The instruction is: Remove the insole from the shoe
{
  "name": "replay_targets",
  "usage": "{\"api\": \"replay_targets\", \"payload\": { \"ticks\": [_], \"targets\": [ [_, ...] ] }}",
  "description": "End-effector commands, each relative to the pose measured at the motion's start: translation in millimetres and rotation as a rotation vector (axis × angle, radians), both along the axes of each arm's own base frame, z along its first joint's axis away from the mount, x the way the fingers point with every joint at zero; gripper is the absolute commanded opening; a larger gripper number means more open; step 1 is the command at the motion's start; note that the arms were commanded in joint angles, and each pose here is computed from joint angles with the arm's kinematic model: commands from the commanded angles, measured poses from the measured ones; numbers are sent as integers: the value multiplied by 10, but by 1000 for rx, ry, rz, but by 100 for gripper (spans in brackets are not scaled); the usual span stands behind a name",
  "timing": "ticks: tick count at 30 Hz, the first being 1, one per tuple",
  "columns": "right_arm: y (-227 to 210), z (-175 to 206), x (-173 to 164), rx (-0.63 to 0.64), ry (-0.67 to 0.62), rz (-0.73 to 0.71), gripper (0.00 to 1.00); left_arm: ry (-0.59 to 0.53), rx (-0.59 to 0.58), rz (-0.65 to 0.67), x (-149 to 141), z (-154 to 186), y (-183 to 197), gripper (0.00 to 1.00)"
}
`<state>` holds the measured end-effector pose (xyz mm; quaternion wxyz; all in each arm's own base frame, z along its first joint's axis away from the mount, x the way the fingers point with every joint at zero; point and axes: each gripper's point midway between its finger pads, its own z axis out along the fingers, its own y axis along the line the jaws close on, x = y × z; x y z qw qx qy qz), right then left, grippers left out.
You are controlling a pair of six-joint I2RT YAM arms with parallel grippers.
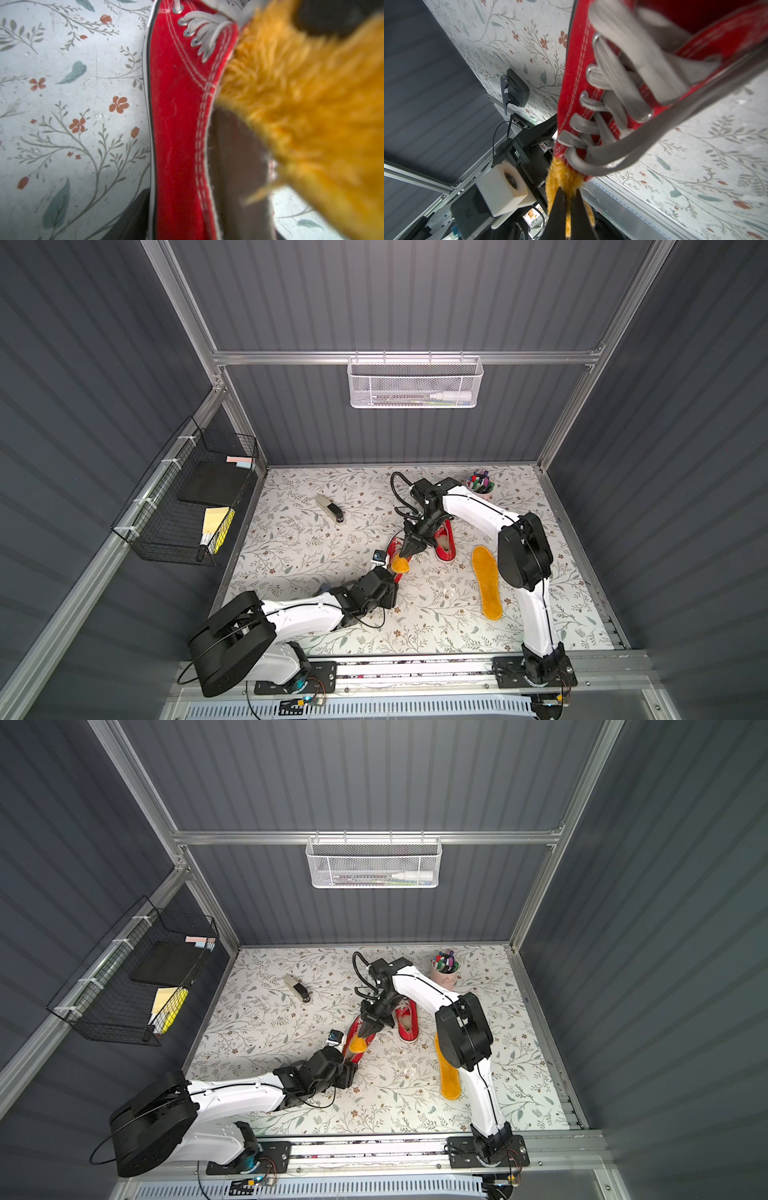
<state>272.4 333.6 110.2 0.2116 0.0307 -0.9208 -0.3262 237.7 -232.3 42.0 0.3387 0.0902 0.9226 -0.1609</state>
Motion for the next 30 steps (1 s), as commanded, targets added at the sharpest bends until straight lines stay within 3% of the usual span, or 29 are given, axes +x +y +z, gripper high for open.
{"api": "replay_targets", "payload": {
  "ticks": [1, 4, 7, 12, 16, 18, 20, 25, 30],
  "targets": [
    [0, 120, -57, 56, -50, 3, 22, 35, -20, 52, 15, -54, -9, 62],
    [2, 304, -8, 116, -155, -16, 34, 66, -46, 89, 46, -81, -64, 62],
    [-139, 476, 65, 94, -338, -16, 43, 92, -68, 98, 40, -115, -112, 62],
    [-479, 572, 158, 40, -767, 63, 46, 91, -95, 110, 46, -89, -125, 62],
    [-525, 736, 58, 129, -1215, 345, 46, 99, -99, 103, 25, -76, -128, 62],
    [-507, 719, -44, 179, -1374, 514, 47, 99, -98, 105, 26, -77, -124, 62],
    [-475, 609, -259, 275, -1456, 738, 47, 101, -94, 105, 21, -85, -121, 62],
    [-348, 445, -668, 396, -1584, 1110, 52, 94, -93, 113, 28, -74, -102, 62],
    [-242, 387, -622, 372, -1696, 1290, 57, 89, -90, 114, 28, -69, -87, 62]
  ]
}}
